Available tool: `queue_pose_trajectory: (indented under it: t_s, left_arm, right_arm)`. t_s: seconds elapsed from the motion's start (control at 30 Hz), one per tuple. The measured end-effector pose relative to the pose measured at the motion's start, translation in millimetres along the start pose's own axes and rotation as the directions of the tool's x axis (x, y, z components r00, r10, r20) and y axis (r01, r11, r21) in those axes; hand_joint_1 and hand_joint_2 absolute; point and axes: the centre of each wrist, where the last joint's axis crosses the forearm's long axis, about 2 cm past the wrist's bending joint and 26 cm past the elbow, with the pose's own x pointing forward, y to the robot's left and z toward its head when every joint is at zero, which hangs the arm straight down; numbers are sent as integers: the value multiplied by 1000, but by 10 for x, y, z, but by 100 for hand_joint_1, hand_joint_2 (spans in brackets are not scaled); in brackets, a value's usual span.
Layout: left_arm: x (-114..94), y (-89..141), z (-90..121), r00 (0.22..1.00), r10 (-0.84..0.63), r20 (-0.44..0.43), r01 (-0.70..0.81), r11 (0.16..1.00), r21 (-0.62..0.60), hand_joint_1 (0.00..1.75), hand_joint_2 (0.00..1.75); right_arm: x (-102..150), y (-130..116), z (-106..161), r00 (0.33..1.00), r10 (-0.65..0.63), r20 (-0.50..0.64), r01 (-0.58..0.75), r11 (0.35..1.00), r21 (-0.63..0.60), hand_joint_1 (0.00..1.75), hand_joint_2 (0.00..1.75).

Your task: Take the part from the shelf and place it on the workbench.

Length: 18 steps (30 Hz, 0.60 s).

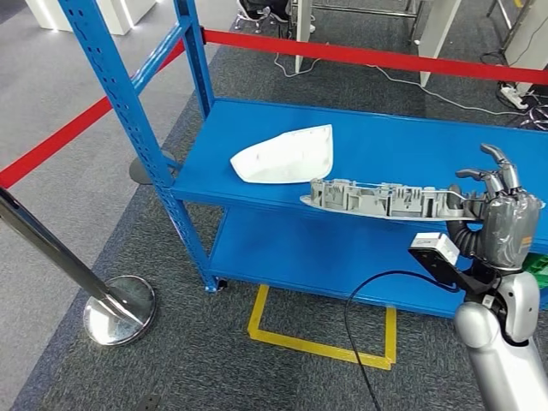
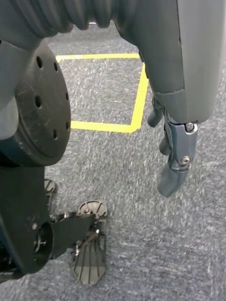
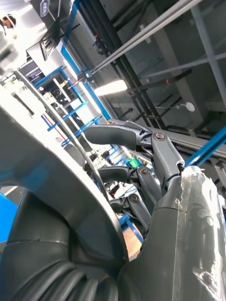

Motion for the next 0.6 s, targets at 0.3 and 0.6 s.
queue_pose_trajectory:
  t_s: [0.3,0.6]
  left_arm:
    - [14,-7,-1,1000,-5,1,5,1000,-3,0,175]
    - [36,4,-5,1000,3,8,-3,1000,1,0,175]
  right_arm:
    - [-17,-10,37,1000,3,-10,-3,1000,9,175,175]
    - [-13,10,-43,1000,3,1,-3,1000,6,175,175]
